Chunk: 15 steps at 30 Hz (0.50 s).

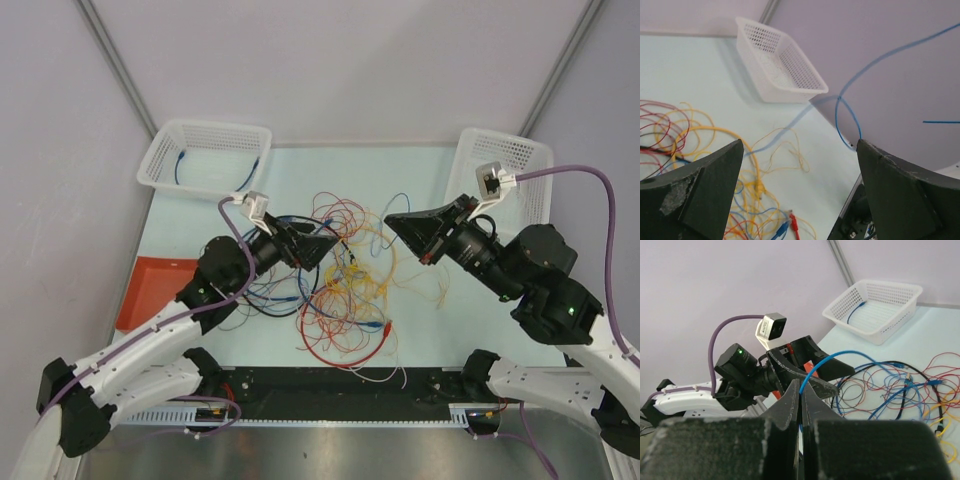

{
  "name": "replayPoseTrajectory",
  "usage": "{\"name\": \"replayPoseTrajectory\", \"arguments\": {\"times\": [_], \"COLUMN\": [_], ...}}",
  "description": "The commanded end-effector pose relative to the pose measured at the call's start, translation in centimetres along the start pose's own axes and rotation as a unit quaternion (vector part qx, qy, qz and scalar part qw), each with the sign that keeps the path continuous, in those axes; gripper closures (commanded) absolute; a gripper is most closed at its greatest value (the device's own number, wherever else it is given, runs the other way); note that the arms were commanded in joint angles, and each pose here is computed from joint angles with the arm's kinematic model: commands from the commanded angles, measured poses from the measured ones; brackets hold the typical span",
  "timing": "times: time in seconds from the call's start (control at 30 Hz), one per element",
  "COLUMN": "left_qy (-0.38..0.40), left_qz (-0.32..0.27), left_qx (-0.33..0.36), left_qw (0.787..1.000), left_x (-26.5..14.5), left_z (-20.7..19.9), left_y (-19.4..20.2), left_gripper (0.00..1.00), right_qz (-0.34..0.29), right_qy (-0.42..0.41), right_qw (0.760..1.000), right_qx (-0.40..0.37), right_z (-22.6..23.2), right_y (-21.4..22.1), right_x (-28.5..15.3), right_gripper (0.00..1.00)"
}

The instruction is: Untangle the cables

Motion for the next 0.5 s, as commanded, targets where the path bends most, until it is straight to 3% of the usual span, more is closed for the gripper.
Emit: {"name": "replayPoseTrajectory", "arguments": {"times": [0.0,0.47], "left_qy": [0.051,0.129], "left_qz": [-0.062,-0.042], "left_qx": [-0.02,-0.047], "left_qw": [0.997,0.99], "left_x": [0.9,4.3], "left_z": [-1.4,-4.6], "left_y": [-1.8,-0.1], "left_gripper": [0.0,0.0], "right_qz": [-0.005,-0.007], "right_qy": [-0.04,-0.041], "right_qw": [0.999,0.999], "right_qx": [0.025,0.032], "right_z": [2.1,2.3], "right_y": [-1.2,-1.4], "right_x": [-0.2,-1.0], "right_gripper": [1.0,1.0]}}
Point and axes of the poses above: each gripper's point midway between its finger pads, its own x axis out along the fingers, its own z axis along the line the jaws close on, y = z × x, the point moved 6 cm from there along -x, back along the fingers, and after that the axes turned 12 degrees about x, right-handed, at the moved point
